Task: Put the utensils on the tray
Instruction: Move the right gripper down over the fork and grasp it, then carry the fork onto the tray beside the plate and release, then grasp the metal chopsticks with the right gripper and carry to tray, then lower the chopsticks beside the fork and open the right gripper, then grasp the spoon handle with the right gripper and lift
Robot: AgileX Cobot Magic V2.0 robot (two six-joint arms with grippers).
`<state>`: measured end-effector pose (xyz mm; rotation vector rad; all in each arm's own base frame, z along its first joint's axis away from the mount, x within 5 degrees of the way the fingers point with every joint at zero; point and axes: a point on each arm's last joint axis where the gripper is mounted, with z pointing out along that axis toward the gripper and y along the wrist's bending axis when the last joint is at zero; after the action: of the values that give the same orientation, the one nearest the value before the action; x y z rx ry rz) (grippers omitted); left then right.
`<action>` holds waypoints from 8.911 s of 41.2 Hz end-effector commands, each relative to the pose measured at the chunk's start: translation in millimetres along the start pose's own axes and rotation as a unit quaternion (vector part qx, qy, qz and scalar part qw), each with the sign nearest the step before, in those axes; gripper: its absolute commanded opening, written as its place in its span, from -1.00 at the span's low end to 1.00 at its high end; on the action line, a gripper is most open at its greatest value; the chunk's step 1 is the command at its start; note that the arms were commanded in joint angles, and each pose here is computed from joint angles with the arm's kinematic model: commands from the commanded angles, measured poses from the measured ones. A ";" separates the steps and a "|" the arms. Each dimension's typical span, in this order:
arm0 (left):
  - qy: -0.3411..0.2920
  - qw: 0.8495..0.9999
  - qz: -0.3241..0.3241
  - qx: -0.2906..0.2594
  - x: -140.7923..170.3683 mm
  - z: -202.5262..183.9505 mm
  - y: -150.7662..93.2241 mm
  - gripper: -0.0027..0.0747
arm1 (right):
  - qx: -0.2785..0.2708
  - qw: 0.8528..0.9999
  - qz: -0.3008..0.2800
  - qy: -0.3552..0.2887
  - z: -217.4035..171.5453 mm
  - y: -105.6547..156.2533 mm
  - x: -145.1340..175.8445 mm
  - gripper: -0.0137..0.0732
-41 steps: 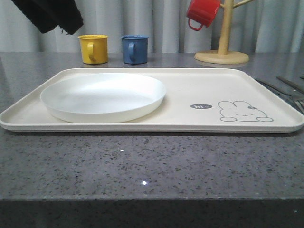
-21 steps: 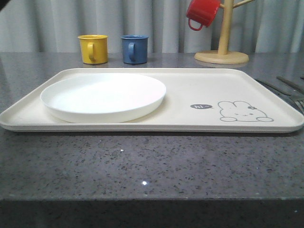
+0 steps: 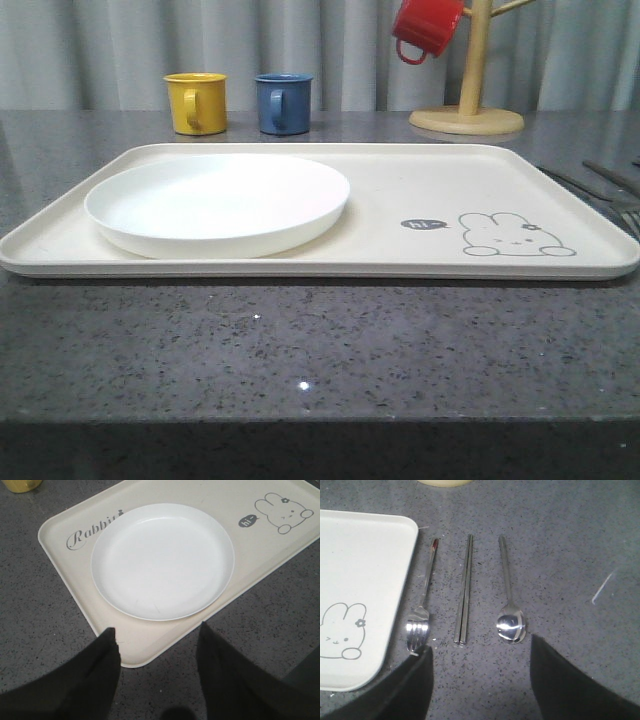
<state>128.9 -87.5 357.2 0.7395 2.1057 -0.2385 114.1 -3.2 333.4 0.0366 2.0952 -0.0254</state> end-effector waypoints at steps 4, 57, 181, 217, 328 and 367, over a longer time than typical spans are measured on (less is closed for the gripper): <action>-0.053 0.999 -0.002 0.003 -13.2 -7.4 -0.7 -0.03 | -0.009 0.999 0.011 -0.035 -5.7 1.5 -15.5 0.36; -0.053 0.999 -0.002 0.003 -13.3 -7.4 -0.7 -0.03 | -0.041 0.945 -0.028 0.324 212.1 50.1 -78.3 0.36; -0.054 0.999 -0.002 0.003 -13.4 -7.4 -0.7 -0.03 | -0.078 0.956 -0.082 0.271 161.2 156.3 -122.8 -0.02; -0.054 0.999 -0.003 0.004 -13.4 -7.4 -0.8 -0.03 | -0.021 0.923 -0.010 0.385 220.9 10.1 -79.6 -0.02; -0.053 0.999 -0.003 0.004 -13.0 -7.1 -0.8 -0.03 | 0.032 0.936 -0.026 0.349 177.9 -17.5 -118.9 -0.05; -0.053 0.999 -0.003 0.004 -13.0 -7.1 -0.8 -0.03 | 0.014 0.908 0.012 0.418 249.2 -39.1 -79.0 -0.31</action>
<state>128.9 -87.9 357.0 0.7413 2.1022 -0.2407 370.1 -49.8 254.4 0.1163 3.0333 -0.0154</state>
